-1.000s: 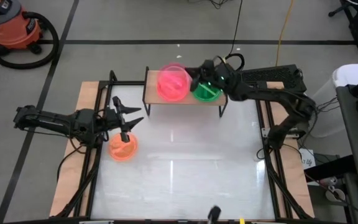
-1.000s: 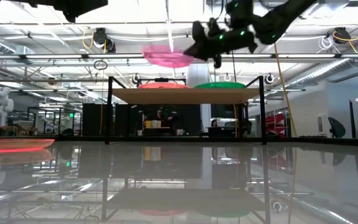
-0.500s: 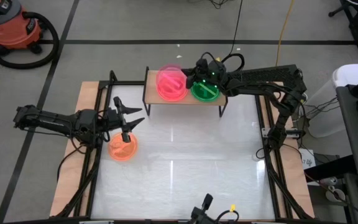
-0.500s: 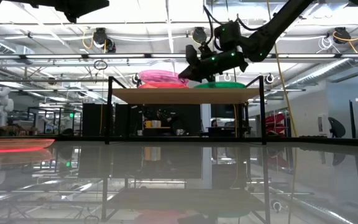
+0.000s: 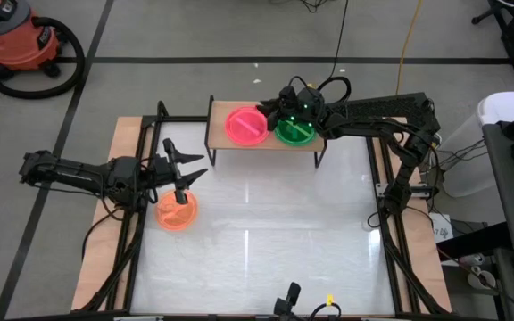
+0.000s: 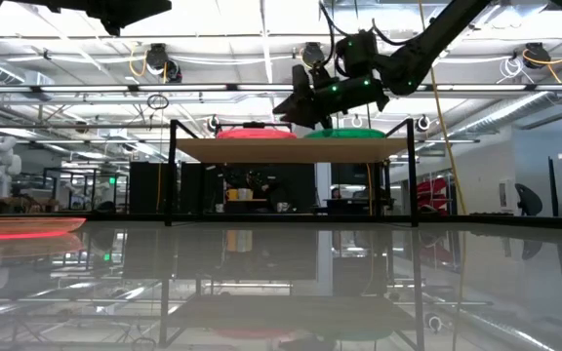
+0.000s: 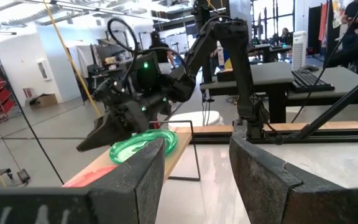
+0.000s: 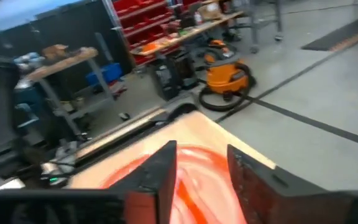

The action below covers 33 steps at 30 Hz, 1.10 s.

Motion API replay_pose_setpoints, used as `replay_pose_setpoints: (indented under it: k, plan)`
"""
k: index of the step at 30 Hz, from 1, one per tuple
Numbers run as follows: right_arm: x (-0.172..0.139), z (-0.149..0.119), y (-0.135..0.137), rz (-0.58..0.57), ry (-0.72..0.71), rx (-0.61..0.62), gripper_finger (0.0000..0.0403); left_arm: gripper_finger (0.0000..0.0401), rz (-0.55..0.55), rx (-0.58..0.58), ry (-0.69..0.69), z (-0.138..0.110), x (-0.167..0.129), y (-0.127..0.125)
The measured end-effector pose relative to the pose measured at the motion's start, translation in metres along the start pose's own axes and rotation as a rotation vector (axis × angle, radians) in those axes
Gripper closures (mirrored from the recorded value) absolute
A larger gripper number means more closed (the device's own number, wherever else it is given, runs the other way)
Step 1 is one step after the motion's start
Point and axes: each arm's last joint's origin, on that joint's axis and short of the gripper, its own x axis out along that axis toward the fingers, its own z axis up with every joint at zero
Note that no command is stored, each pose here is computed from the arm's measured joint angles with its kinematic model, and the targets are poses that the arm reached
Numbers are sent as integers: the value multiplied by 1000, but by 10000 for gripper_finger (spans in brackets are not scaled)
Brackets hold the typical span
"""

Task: Place and stack plates onto a shelf
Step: Stack the orange plate on top of the pink plate on the shelf

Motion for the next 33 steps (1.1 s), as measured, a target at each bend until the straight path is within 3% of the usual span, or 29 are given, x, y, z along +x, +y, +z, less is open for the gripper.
replay_pose_setpoints:
  k: [8,16,23,33]
  plan:
    - [-17,24,24,216,-22,-31,242,215,-4,-22,18,-2,1,-1]
    - [-62,32,58,289,-67,-131,246,215,-22,-53,116,-17,14,-10]
    - [-113,25,76,337,-103,-178,247,215,-40,-1,212,-31,23,-17]
    - [-177,1,86,395,-154,-224,247,215,-83,-67,466,-57,17,-21]
